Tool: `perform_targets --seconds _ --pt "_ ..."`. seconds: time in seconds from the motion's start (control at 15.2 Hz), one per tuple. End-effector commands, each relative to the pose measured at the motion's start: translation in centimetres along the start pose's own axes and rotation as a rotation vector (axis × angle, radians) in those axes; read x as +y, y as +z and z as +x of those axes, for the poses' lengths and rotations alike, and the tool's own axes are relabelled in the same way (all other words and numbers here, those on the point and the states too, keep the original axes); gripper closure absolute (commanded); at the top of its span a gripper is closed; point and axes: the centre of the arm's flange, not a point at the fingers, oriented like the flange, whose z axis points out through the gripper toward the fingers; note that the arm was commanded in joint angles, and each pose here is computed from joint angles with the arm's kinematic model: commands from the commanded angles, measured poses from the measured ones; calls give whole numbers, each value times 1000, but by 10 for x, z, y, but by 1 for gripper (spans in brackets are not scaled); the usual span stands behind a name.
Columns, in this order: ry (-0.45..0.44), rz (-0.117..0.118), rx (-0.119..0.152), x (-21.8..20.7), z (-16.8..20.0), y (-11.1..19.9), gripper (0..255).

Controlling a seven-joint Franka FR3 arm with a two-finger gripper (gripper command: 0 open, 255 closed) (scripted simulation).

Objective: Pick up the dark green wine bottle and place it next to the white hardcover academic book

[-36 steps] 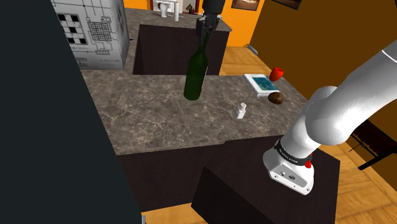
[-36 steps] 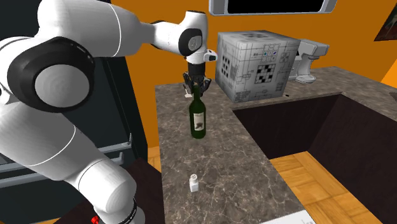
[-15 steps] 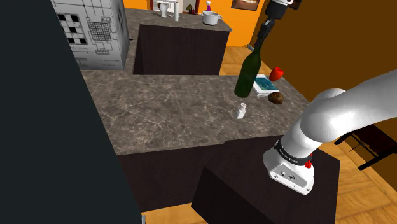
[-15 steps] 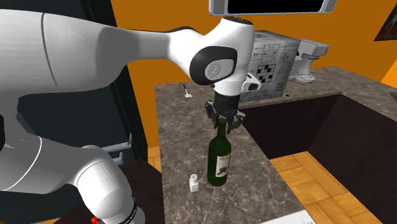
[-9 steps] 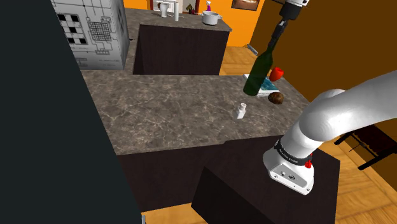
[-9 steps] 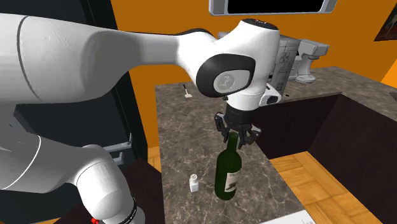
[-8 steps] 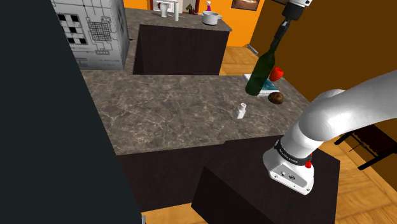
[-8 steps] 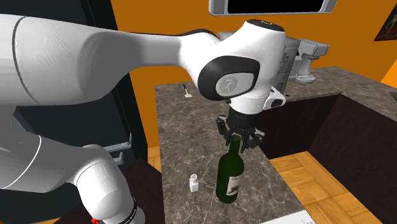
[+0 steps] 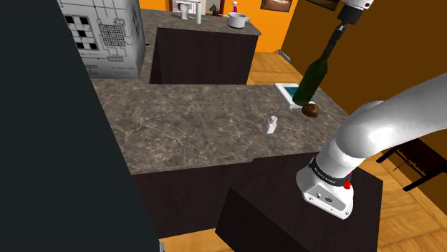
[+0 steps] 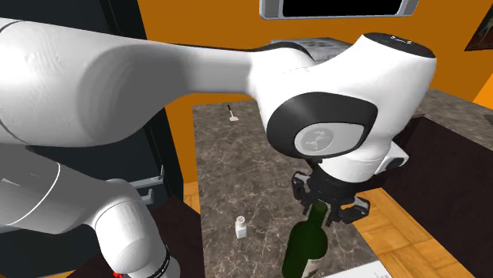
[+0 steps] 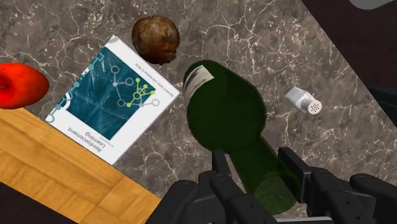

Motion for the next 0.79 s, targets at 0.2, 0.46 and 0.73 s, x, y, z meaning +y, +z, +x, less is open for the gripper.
perform_targets --seconds 0.2,0.46,0.73 --pt "-1 -1 0 52 -42 -7 255" --pt "-1 -1 0 92 -75 -12 255" --pt "-1 -1 0 133 -108 -18 255"
